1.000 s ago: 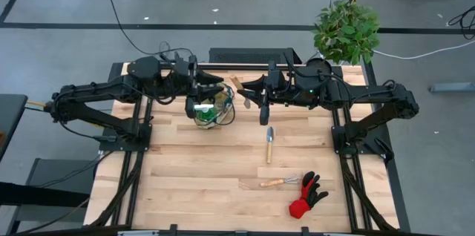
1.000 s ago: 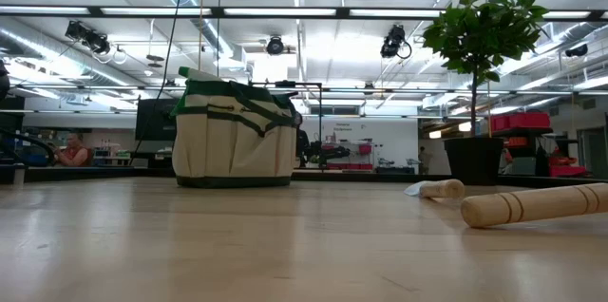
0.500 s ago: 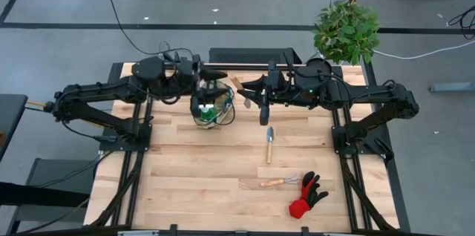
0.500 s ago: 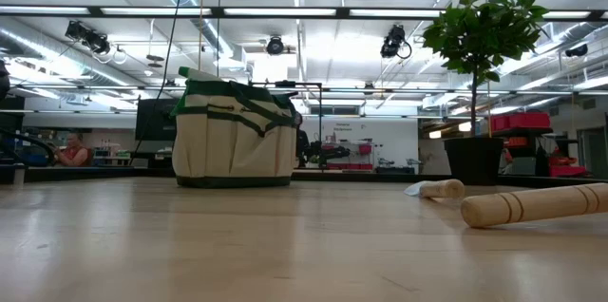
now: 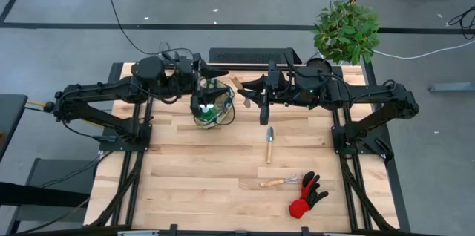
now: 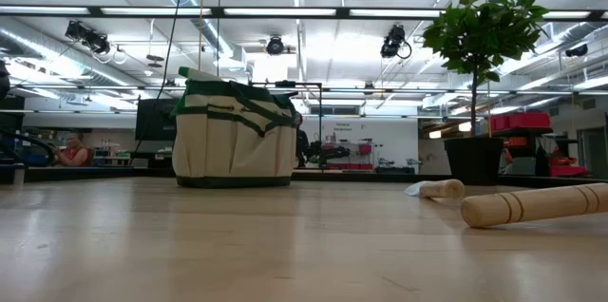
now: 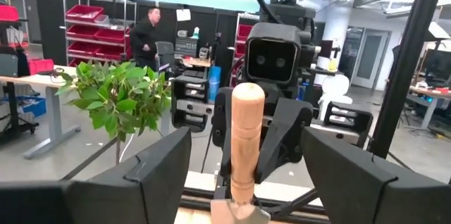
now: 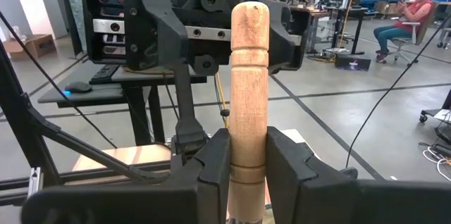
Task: Pick & Place Garden tools in Gardening bag
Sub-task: Put the right brown trowel into the gardening bag
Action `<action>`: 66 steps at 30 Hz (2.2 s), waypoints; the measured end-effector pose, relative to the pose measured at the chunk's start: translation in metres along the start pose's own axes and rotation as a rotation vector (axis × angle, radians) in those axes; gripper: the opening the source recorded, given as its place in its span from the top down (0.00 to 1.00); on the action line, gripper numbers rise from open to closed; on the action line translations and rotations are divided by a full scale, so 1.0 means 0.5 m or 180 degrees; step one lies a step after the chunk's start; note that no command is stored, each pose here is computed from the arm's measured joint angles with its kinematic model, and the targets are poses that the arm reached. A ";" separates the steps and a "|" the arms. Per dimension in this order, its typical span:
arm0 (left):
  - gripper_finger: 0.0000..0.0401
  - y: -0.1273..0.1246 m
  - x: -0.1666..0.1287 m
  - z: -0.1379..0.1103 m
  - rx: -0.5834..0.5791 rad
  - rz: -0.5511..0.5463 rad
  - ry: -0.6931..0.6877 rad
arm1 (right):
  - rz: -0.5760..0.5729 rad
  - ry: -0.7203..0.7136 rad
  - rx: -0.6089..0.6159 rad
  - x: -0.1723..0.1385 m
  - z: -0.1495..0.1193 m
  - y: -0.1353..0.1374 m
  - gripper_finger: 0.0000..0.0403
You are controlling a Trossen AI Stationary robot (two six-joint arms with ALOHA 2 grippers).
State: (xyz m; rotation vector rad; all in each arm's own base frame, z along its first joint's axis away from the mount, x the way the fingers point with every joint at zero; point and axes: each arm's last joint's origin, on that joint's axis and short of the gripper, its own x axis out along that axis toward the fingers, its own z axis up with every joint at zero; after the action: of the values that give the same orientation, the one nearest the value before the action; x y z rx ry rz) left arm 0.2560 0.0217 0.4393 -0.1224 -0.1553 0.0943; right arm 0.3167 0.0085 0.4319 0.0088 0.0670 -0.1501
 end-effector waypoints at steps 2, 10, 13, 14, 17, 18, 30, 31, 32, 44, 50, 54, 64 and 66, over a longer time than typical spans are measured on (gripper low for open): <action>0.31 0.000 0.005 -0.002 -0.0001 -0.0004 -0.0023 | 0.0001 -0.0004 0.0001 0.000 0.000 0.000 0.84; 0.31 0.000 0.034 -0.015 0.0016 -0.0029 -0.0126 | 0.0001 -0.0034 0.0005 0.000 0.002 0.000 0.84; 0.31 -0.001 0.043 -0.017 0.0004 -0.0106 -0.0201 | -0.0001 -0.0041 0.0007 0.000 0.002 0.000 0.84; 0.31 -0.001 0.045 -0.018 -0.0007 -0.0124 -0.0199 | 0.0001 -0.0045 0.0007 0.000 0.002 0.000 0.84; 0.31 -0.001 0.054 -0.025 -0.0041 -0.0148 -0.0195 | 0.0001 -0.0045 0.0006 0.000 0.002 0.000 0.84; 0.31 -0.001 0.055 -0.027 -0.0062 -0.0148 -0.0179 | 0.0001 -0.0045 0.0001 0.000 0.002 0.000 0.84; 0.31 -0.001 0.072 -0.038 -0.0068 -0.0215 -0.0234 | 0.0001 -0.0045 -0.0013 0.000 0.002 0.000 0.84; 0.31 -0.001 0.073 -0.037 -0.0068 -0.0216 -0.0240 | 0.0000 -0.0045 -0.0012 0.000 0.002 0.000 0.84; 0.31 -0.001 0.074 -0.039 -0.0068 -0.0213 -0.0222 | 0.0001 -0.0044 -0.0012 0.000 0.002 0.000 0.84; 0.35 -0.001 0.075 -0.040 -0.0060 -0.0210 -0.0215 | 0.0001 -0.0043 -0.0015 0.000 0.002 0.000 0.84; 0.44 -0.001 0.075 -0.040 -0.0053 -0.0212 -0.0225 | 0.0000 -0.0043 -0.0016 0.000 0.002 0.000 0.84; 0.51 -0.001 0.074 -0.037 -0.0050 -0.0218 -0.0269 | -0.0001 -0.0042 -0.0021 0.000 0.002 0.000 0.84; 0.66 -0.001 0.074 -0.037 -0.0048 -0.0212 -0.0267 | 0.0003 -0.0042 -0.0021 0.000 0.002 0.000 0.84; 0.69 -0.001 0.074 -0.037 -0.0048 -0.0212 -0.0266 | 0.0003 -0.0042 -0.0020 0.000 0.002 0.000 0.84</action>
State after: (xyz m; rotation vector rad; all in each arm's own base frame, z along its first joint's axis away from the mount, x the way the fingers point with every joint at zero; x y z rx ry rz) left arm 0.2954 0.0229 0.4267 -0.1284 -0.2432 0.0318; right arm 0.3169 0.0086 0.4330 0.0014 0.0542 -0.1490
